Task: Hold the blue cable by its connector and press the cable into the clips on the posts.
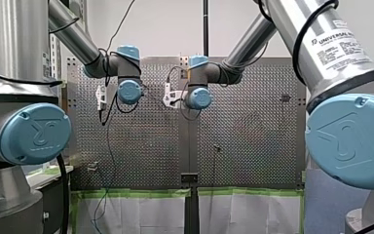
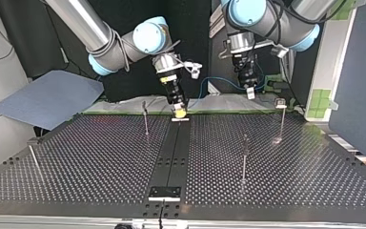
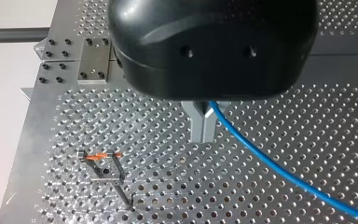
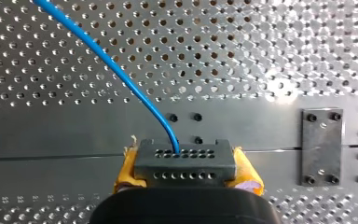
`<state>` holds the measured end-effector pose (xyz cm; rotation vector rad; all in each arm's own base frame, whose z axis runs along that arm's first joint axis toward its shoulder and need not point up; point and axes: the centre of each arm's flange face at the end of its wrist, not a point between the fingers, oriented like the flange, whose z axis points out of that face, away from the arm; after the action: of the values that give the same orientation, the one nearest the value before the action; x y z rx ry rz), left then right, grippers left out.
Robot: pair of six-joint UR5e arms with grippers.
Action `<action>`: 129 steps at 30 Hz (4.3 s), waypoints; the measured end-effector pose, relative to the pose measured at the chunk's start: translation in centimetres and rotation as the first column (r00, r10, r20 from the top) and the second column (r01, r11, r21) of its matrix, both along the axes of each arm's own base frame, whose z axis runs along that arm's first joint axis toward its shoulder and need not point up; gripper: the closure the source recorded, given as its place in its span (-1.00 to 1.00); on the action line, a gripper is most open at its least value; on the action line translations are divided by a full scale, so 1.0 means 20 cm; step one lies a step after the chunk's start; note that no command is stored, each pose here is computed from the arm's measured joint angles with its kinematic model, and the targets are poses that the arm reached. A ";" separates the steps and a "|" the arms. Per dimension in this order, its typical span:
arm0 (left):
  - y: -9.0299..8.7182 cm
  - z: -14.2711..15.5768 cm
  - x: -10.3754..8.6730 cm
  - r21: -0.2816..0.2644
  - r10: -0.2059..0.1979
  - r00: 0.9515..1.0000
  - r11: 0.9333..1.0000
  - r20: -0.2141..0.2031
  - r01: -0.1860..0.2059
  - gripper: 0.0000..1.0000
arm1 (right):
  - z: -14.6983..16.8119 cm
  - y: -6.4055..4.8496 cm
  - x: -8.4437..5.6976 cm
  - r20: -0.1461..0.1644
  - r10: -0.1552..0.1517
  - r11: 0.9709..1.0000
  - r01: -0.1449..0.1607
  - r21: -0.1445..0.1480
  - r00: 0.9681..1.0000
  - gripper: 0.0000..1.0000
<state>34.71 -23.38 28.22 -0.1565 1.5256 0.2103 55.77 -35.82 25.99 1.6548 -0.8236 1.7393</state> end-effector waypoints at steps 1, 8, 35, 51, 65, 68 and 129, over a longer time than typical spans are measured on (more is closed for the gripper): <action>0.00 0.00 0.00 0.000 0.001 1.000 1.000 -0.001 -0.001 1.00 | 0.00 0.00 0.01 -0.004 0.000 1.000 0.000 0.004 1.000 1.00; 0.00 -0.01 0.00 0.010 -0.019 1.000 1.000 -0.019 0.019 1.00 | 0.03 -0.05 0.07 -0.008 0.003 1.000 -0.002 0.027 1.000 1.00; 0.07 0.07 0.26 -0.029 -0.026 0.998 0.999 -0.061 0.025 1.00 | 0.28 -0.15 0.15 0.066 0.043 0.999 -0.043 0.010 0.997 1.00; 0.10 0.23 0.43 -0.048 -0.027 0.998 0.999 -0.055 0.025 1.00 | 0.39 -0.23 0.15 0.115 0.040 0.999 -0.041 0.011 0.993 1.00; 0.20 0.41 0.57 -0.057 0.007 1.000 0.998 -0.027 -0.008 1.00 | 0.44 -0.26 0.16 0.134 0.032 0.999 -0.033 0.000 0.990 1.00; 0.22 0.43 0.59 -0.060 0.009 1.000 0.998 -0.024 -0.011 1.00 | 0.46 -0.27 0.17 0.139 0.032 0.999 -0.031 -0.006 0.990 1.00; 0.40 0.41 1.00 -0.104 -0.064 0.996 0.993 -0.063 0.057 1.00 | 0.36 -0.58 0.04 0.141 -0.212 0.977 0.213 0.008 0.967 1.00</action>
<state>54.76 -15.32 36.51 -0.1858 1.6056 0.0897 56.55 -47.40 33.20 1.3934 -1.0192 1.7195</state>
